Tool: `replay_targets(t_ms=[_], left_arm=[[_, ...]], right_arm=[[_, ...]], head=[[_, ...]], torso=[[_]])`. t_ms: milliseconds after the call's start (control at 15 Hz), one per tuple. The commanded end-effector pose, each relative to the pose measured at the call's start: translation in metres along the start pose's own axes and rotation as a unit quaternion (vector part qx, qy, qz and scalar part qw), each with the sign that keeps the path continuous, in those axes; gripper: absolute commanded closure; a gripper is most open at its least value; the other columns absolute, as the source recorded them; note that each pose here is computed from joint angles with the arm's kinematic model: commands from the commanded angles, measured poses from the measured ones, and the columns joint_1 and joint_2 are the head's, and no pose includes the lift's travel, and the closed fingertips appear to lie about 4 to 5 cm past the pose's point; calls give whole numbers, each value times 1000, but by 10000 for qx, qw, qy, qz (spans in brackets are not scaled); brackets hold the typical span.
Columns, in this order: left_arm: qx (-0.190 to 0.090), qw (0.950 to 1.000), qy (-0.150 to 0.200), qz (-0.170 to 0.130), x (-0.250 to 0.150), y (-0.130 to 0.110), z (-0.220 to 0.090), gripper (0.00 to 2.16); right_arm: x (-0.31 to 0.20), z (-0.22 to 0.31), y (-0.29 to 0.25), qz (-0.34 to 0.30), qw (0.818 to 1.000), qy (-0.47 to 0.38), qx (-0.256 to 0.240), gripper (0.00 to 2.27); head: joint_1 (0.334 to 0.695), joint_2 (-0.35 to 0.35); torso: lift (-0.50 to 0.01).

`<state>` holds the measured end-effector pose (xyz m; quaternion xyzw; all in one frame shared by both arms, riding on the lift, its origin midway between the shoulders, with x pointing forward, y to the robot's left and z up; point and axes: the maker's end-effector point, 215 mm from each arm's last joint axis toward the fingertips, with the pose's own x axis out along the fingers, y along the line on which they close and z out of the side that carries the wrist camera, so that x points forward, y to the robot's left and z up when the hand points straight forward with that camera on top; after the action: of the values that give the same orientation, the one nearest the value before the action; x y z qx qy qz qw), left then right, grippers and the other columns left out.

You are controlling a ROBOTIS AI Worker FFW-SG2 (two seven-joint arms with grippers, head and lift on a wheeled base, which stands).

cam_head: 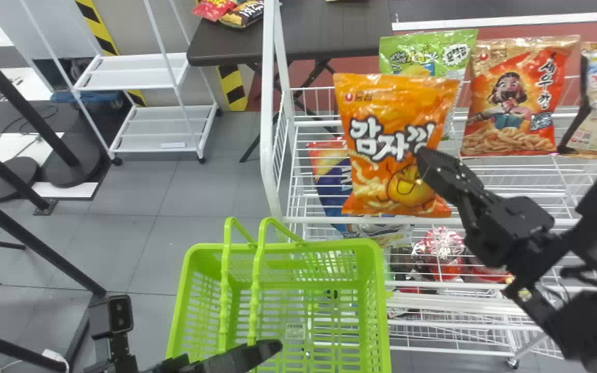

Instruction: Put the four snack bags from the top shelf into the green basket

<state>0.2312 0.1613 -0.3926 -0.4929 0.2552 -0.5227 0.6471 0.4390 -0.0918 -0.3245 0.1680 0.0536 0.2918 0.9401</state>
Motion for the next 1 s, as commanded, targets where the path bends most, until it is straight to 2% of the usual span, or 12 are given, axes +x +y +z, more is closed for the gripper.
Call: replay_targets(t_ms=[0,200,333,400,467,600,800,867,933], left_arm=[[-7,10000,-22,-48,0,-2,1,2148],[-8,10000,-46,-33,0,-1,1,2148],[-34,10000,-78,-34,0,0,-1,2148],[-35,10000,-80,-32,1,0,-2,2148],[-35,10000,-80,-32,1,0,-2,2148],[-25,10000,-66,-34,1,-1,-2,2148],[-69,9999,-65,-32,1,-1,-2,2148],[-76,9999,-65,-29,1,-1,-3,2148],[-89,9999,-63,-20,0,-1,-3,2148]], right_arm=[[-22,-22,26,136,9979,396,491,2246],[-34,-66,63,420,9854,1139,1194,2246],[-44,-96,98,769,9641,1708,1884,2246],[-48,-107,109,870,9562,1933,2017,2250],[-49,-116,117,923,9513,2090,2069,2246],[-52,-147,134,986,9402,2531,2054,2246],[-62,-193,145,909,9219,3218,1957,2199],[-67,-201,147,903,9141,3410,2001,1683],[-69,-204,146,888,9115,3474,2013,387]], head=[[695,116],[695,162],[695,205],[695,231],[695,285],[695,336],[695,350],[695,350],[695,350]], torso=[[0],[0],[0],[0],[0],[0],[0],[0],[0]])
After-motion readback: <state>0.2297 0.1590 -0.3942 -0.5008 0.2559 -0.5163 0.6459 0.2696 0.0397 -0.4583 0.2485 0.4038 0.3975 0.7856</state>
